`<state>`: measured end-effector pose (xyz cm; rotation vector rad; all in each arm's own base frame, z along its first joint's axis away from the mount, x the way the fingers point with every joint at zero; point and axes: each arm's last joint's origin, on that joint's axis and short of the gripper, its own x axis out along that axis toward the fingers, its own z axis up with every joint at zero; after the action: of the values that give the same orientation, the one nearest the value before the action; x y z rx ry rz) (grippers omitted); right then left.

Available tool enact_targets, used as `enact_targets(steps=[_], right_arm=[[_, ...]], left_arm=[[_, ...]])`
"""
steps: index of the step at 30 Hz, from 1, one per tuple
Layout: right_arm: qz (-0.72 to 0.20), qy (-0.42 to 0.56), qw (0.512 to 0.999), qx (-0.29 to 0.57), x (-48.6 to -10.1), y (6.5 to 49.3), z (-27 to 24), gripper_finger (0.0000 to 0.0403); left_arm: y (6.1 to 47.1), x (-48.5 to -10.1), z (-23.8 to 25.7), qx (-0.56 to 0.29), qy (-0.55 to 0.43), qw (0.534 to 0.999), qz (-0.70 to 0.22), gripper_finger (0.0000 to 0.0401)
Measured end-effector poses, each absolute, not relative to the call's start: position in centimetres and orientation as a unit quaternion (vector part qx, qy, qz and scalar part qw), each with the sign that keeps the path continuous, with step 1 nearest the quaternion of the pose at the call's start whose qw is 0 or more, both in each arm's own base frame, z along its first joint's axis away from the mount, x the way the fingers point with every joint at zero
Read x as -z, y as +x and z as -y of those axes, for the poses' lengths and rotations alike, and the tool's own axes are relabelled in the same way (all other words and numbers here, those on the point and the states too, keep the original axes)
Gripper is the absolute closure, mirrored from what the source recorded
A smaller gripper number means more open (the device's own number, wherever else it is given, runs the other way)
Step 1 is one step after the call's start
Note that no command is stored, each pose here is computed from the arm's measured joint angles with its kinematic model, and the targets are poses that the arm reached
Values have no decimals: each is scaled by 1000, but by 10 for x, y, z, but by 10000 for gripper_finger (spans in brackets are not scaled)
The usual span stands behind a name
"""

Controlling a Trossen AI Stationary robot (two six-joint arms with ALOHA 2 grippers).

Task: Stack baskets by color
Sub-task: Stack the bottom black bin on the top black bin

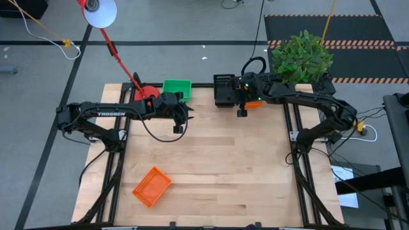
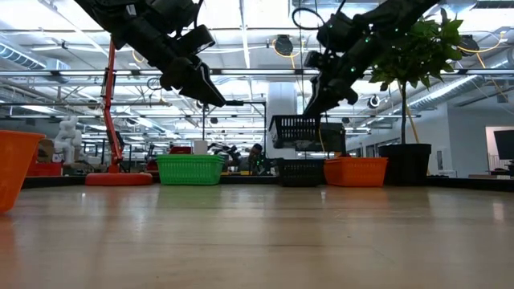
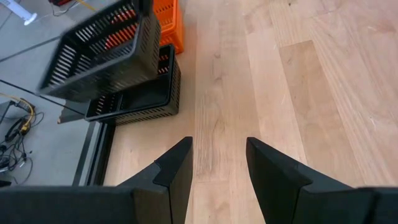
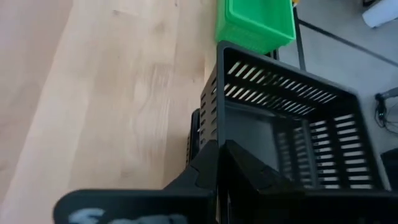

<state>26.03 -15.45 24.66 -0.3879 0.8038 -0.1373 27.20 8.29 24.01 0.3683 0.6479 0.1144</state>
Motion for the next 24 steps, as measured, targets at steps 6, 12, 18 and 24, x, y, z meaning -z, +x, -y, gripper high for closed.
enact_targets(steps=[6, 12, 18, 24], right_arm=[[-401, -177, 896, 68, -233, 266, 163, 392], [-405, -174, 895, 70, -226, 266, 166, 392], [-400, -176, 896, 76, -221, 264, 167, 392], [-398, -176, 896, 86, -214, 259, 171, 392]], left_arm=[[272, -240, -83, -58, 173, 931, -316, 249], [272, -240, -83, -58, 172, 931, -317, 249], [272, -240, -83, -58, 172, 931, -317, 249], [272, -240, -83, -58, 172, 931, -317, 249]])
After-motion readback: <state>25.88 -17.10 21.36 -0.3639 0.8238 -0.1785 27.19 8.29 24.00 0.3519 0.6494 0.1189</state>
